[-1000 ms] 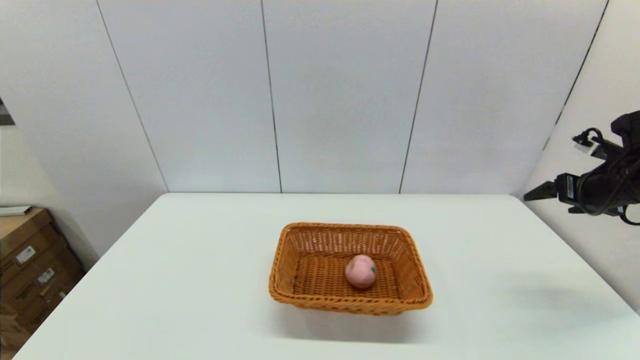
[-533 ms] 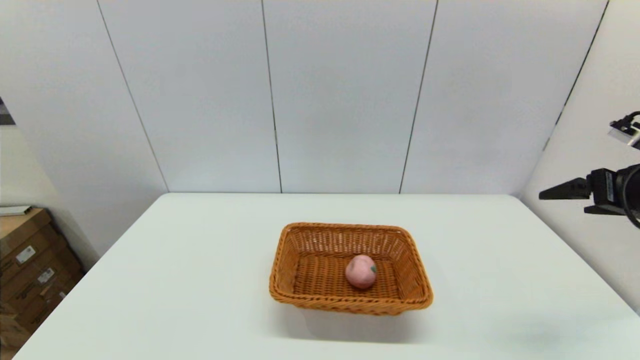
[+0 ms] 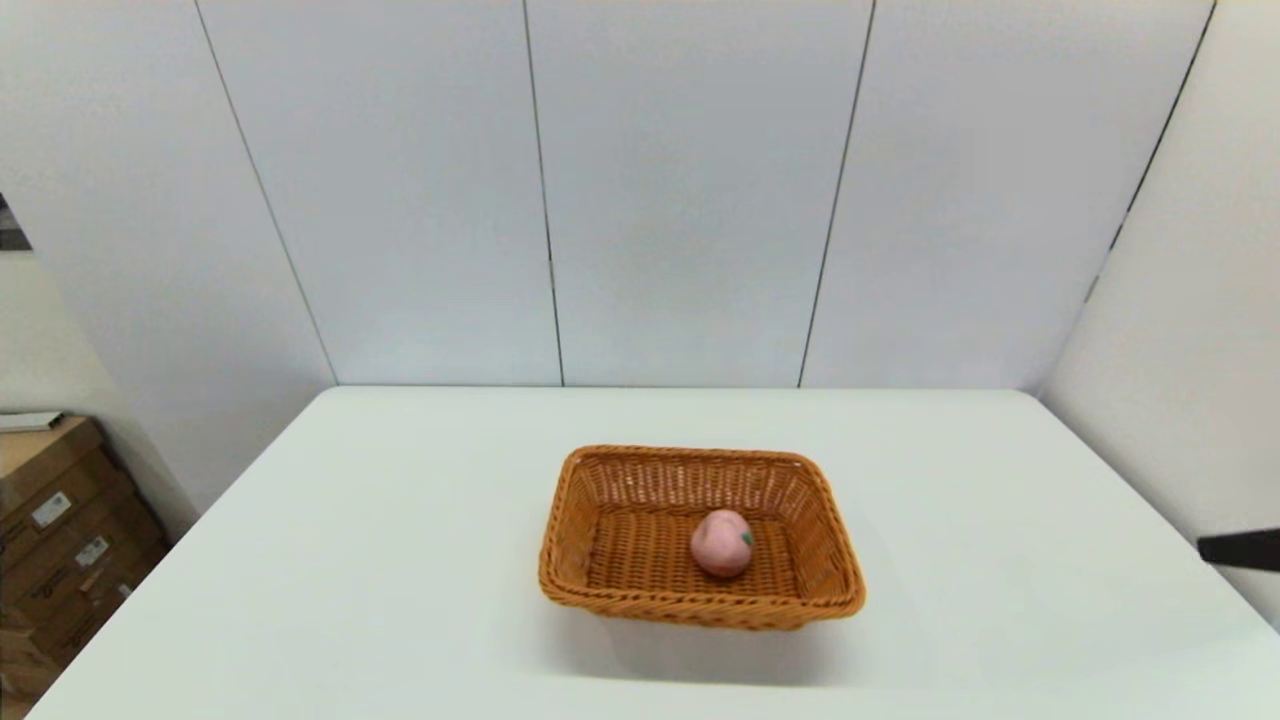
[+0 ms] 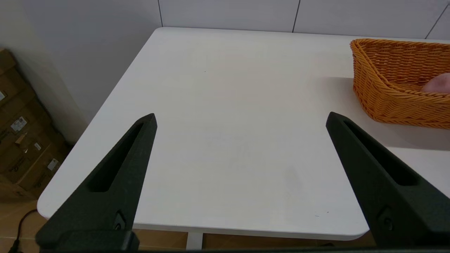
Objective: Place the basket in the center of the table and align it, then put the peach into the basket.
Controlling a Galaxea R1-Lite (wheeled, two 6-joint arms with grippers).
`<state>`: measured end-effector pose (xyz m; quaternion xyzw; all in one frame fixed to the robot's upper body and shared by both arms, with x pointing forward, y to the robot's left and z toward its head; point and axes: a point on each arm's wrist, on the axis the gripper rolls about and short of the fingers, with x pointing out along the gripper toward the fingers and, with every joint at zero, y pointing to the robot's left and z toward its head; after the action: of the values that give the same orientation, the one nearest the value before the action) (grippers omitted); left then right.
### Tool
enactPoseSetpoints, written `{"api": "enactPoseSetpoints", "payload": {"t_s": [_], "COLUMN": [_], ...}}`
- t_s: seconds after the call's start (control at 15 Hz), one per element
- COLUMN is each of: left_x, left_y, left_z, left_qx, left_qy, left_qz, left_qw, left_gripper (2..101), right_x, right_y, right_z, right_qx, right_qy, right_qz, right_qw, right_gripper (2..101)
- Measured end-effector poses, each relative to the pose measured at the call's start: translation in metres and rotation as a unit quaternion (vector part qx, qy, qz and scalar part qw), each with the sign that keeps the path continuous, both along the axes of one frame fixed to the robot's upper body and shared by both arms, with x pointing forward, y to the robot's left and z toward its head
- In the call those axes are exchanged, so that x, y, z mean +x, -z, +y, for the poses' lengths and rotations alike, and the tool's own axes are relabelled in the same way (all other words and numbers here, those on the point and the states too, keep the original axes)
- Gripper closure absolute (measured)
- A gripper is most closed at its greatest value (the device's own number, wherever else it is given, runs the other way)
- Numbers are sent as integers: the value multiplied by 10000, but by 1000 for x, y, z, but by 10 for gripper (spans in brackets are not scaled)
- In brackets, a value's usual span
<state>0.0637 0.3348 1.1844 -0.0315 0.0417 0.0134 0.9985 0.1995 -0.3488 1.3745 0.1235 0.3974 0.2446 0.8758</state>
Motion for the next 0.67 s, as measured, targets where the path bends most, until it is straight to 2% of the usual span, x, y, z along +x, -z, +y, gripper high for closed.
{"api": "enactPoseSetpoints", "payload": {"t_s": [0.2, 0.67], "left_x": [0, 0], "left_y": [0, 0], "left_z": [0, 0], "left_qx": [0, -5], "left_qy": [-2, 0], "left_qz": [0, 0], "left_qw": [10000, 10000], "left_gripper": [54, 54], "right_x": [-40, -72], "right_y": [-2, -3], "right_z": [11, 20], "right_qx": [69, 30], "right_qy": [-381, -404], "right_qz": [34, -223], "right_qw": [9992, 9989], "right_gripper": [52, 52]}}
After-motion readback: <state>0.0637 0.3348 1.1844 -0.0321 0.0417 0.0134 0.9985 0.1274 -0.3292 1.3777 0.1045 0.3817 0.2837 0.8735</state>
